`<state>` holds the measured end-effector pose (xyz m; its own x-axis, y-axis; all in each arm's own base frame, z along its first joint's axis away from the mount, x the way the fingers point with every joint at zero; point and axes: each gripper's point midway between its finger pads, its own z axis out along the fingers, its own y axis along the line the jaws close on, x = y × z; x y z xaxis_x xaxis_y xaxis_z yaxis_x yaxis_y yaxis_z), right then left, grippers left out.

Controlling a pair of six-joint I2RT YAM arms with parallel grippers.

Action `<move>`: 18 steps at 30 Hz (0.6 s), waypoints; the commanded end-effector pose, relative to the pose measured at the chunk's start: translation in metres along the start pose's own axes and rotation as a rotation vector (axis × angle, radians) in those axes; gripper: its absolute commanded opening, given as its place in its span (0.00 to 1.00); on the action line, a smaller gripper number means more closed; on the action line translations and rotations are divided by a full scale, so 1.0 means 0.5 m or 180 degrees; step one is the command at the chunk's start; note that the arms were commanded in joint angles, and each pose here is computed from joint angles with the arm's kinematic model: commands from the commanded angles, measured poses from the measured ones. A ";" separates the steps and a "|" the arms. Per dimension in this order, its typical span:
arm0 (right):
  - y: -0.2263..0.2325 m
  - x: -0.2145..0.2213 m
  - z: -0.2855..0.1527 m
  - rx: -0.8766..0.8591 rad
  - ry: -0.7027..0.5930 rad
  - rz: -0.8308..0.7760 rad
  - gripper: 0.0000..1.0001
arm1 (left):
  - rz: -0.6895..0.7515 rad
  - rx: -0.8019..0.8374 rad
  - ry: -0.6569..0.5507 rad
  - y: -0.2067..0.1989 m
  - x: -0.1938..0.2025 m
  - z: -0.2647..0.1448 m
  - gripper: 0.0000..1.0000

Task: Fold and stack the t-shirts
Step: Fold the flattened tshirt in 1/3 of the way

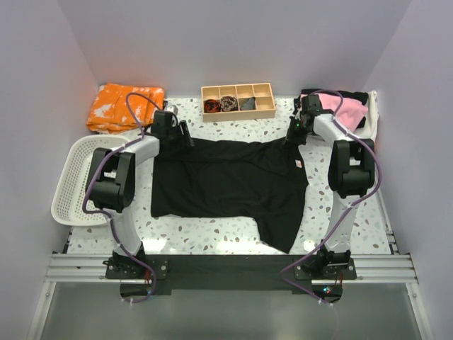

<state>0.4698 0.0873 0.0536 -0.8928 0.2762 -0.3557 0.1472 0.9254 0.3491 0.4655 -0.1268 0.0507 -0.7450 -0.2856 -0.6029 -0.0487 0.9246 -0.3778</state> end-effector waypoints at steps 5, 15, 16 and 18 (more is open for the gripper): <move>0.016 0.024 -0.075 -0.0061 -0.0091 -0.0123 0.00 | 0.0051 0.0021 -0.0069 -0.005 -0.003 0.007 0.62; -0.002 0.072 -0.125 0.0064 -0.0092 -0.0175 0.28 | 0.0075 -0.0012 -0.0046 0.002 0.009 0.002 0.61; -0.005 0.073 -0.125 0.0085 -0.0090 -0.0173 0.37 | 0.0075 -0.0014 -0.0042 0.003 0.011 0.002 0.61; -0.011 0.072 -0.125 0.0147 -0.0092 -0.0149 0.52 | 0.0078 -0.0009 -0.0029 0.003 0.013 0.003 0.61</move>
<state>0.4153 0.0814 0.0872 -0.8919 0.2465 -0.3792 0.1189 0.9368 0.3291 0.4556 -0.1256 0.0369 -0.7656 -0.2797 -0.5794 -0.0613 0.9282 -0.3671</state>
